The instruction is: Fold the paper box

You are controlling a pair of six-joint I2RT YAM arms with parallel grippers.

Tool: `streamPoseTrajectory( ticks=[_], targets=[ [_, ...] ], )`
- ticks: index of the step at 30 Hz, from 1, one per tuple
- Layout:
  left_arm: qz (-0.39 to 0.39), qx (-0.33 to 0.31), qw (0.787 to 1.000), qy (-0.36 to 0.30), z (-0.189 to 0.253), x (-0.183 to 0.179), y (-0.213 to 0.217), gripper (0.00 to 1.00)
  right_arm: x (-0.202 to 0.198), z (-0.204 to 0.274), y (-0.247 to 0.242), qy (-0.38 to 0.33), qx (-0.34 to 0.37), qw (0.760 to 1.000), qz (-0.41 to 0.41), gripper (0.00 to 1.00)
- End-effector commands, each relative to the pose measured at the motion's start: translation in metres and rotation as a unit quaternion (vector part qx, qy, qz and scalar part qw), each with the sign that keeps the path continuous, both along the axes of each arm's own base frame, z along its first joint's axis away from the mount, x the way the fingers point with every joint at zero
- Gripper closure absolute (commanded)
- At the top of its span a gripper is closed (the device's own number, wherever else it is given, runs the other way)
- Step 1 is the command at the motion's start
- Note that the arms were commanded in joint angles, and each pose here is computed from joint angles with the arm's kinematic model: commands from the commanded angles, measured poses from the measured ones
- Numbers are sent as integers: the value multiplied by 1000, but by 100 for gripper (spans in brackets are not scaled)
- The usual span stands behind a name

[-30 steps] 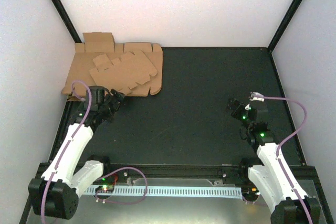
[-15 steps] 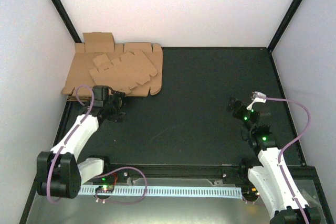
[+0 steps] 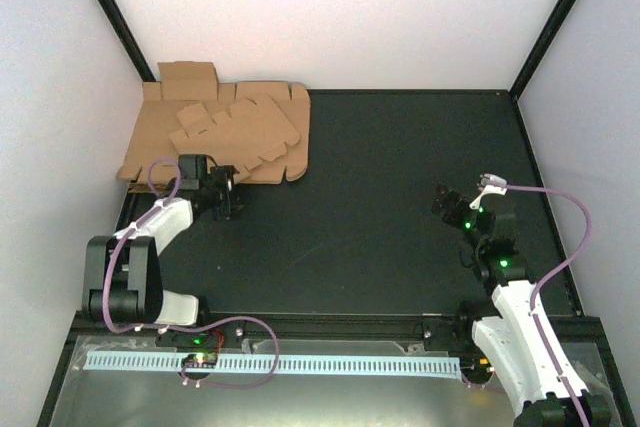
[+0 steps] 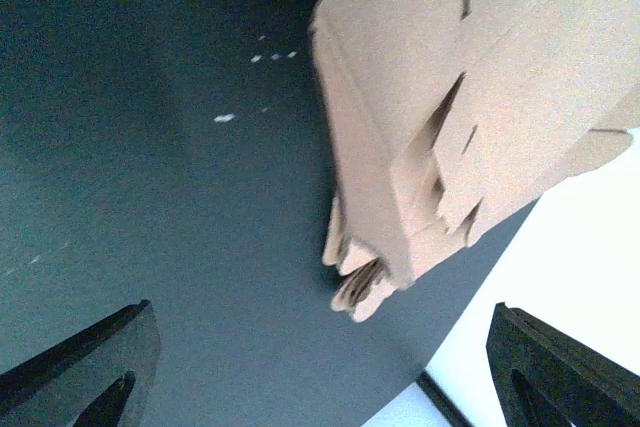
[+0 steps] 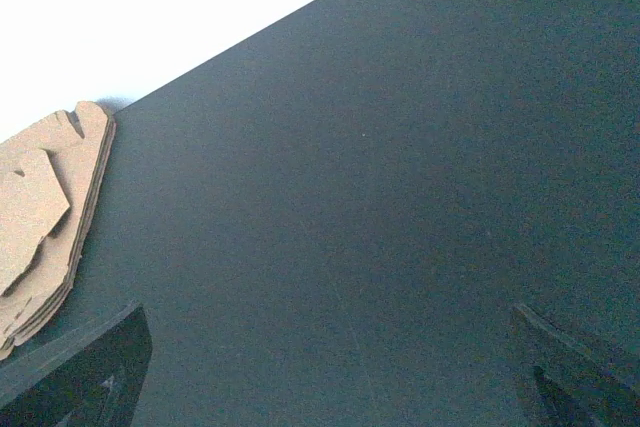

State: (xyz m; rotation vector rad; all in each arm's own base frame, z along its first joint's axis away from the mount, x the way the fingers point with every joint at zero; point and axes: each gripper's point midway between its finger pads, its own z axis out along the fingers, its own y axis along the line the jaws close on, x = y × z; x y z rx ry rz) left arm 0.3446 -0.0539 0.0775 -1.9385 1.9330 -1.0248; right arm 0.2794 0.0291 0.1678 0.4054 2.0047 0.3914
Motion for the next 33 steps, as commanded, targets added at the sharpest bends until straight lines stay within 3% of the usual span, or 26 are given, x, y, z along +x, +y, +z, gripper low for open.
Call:
streamPoseTrajectory(
  ticks=[1, 9, 14, 20, 27, 33],
  targets=[
    [27, -22, 999, -24, 14, 24, 8, 8, 3, 19, 4, -19, -3, 1000, 14, 1],
    [47, -21, 999, -16, 0, 34, 17, 28, 5, 20, 6, -19, -4, 1000, 18, 0],
    [45, -16, 998, -27, 4, 38, 18, 67, 5, 21, 7, -21, -3, 1000, 21, 1],
    [39, -18, 998, -38, 10, 35, 17, 98, 4, 20, 7, -19, 0, 1000, 20, 1],
    [-13, -42, 995, -90, 45, 26, -4, 99, 2, 23, 7, -23, -1, 999, 23, 0],
    [-76, -55, 985, -143, 87, -3, -32, 99, 2, 29, 15, -36, 5, 998, 44, 0]
  ],
)
